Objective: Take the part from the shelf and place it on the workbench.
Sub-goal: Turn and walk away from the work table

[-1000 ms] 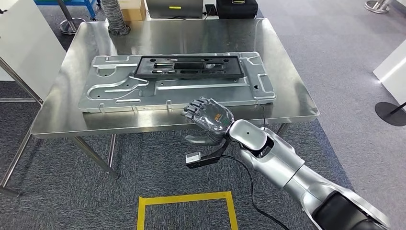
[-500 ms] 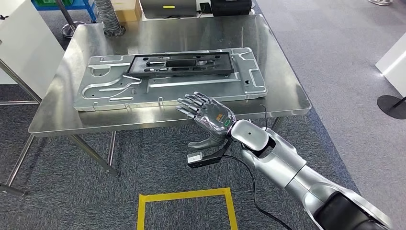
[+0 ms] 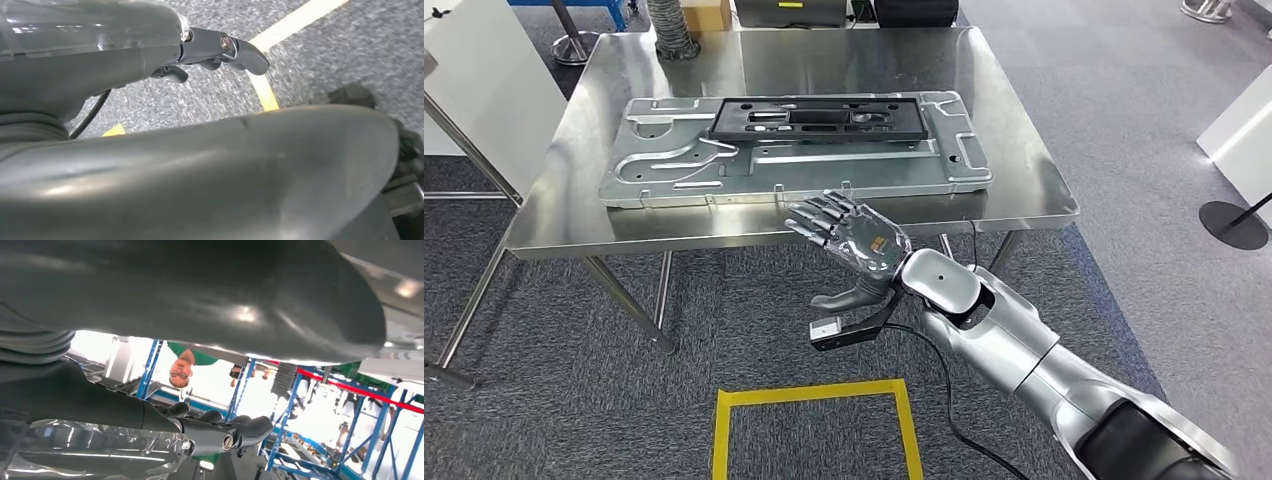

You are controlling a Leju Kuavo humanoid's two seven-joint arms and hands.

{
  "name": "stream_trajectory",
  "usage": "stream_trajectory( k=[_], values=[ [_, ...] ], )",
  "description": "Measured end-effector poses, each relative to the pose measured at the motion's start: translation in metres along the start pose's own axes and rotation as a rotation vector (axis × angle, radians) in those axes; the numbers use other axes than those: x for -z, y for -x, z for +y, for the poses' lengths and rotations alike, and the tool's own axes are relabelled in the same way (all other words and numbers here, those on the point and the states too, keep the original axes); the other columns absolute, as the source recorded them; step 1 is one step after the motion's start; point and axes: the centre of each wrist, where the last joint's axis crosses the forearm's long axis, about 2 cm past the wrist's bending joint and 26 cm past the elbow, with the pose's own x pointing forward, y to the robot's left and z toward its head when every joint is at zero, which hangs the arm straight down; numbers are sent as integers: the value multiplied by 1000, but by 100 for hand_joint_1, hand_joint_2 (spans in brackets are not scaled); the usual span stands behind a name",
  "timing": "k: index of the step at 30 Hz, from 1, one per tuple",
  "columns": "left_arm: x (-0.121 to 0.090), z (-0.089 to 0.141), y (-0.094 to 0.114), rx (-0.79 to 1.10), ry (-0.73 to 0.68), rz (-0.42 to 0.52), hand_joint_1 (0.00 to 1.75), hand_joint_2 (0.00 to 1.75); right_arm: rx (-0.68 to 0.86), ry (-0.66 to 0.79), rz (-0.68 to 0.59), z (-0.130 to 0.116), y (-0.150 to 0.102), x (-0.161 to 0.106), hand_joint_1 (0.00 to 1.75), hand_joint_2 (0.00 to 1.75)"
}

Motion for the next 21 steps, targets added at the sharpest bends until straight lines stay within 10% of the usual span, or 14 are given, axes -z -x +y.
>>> stream_trajectory(
  k=[21],
  values=[
    [1,2,-6,10,6,-5,0,0,-5,-5,16,3,-1,-1,0,0]
  ],
)
